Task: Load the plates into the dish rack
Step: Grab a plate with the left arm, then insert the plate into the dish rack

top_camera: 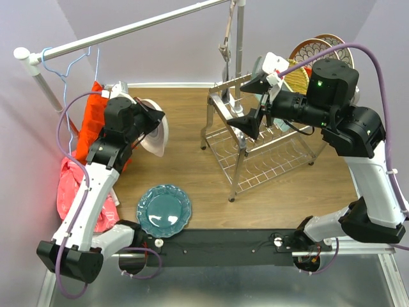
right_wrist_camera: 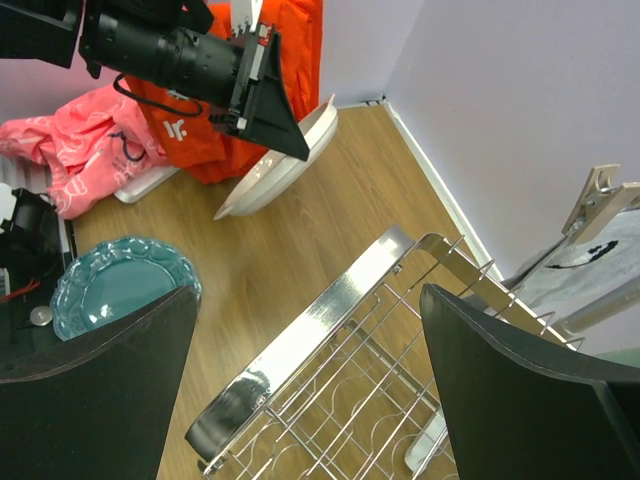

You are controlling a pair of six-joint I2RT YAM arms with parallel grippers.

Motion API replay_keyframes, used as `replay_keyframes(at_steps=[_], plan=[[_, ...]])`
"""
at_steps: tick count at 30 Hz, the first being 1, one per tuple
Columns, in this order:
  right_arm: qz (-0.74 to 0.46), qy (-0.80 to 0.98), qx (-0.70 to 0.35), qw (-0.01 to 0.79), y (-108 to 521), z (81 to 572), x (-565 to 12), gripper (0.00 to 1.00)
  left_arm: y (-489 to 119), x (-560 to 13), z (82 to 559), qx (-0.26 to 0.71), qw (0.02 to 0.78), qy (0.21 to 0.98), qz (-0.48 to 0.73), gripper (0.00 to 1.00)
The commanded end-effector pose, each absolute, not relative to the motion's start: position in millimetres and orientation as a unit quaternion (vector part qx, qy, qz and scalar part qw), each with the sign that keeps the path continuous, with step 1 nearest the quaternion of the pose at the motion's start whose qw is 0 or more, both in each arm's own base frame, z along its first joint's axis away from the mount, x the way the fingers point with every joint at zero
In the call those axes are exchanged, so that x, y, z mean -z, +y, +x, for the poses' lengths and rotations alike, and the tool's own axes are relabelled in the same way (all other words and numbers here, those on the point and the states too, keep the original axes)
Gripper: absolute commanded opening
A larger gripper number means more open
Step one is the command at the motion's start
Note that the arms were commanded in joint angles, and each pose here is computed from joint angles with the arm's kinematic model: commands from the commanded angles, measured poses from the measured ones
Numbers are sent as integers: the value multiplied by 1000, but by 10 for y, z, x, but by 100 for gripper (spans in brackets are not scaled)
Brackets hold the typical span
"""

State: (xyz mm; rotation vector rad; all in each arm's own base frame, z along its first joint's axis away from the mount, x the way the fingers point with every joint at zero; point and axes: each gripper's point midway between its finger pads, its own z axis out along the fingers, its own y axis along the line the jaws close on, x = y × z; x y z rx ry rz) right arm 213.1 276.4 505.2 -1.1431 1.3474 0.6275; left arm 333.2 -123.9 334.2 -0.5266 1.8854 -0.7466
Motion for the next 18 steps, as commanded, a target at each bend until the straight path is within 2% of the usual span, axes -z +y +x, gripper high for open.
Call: replay_keyframes(at_steps=[1, 11, 18], plan=[[-484, 574, -279, 599, 2779, 2128, -5138, 100, -1356, -3938, 3245, 403, 546, 706, -202, 0], [-474, 580, -276, 602, 2775, 2170, -5146, 100, -1387, -4626, 2962, 484, 559, 640, -208, 0], [-400, 598, -220, 659, 2601, 2474, -5415, 100, -1324, -5153, 2732, 518, 578, 595, -209, 0]])
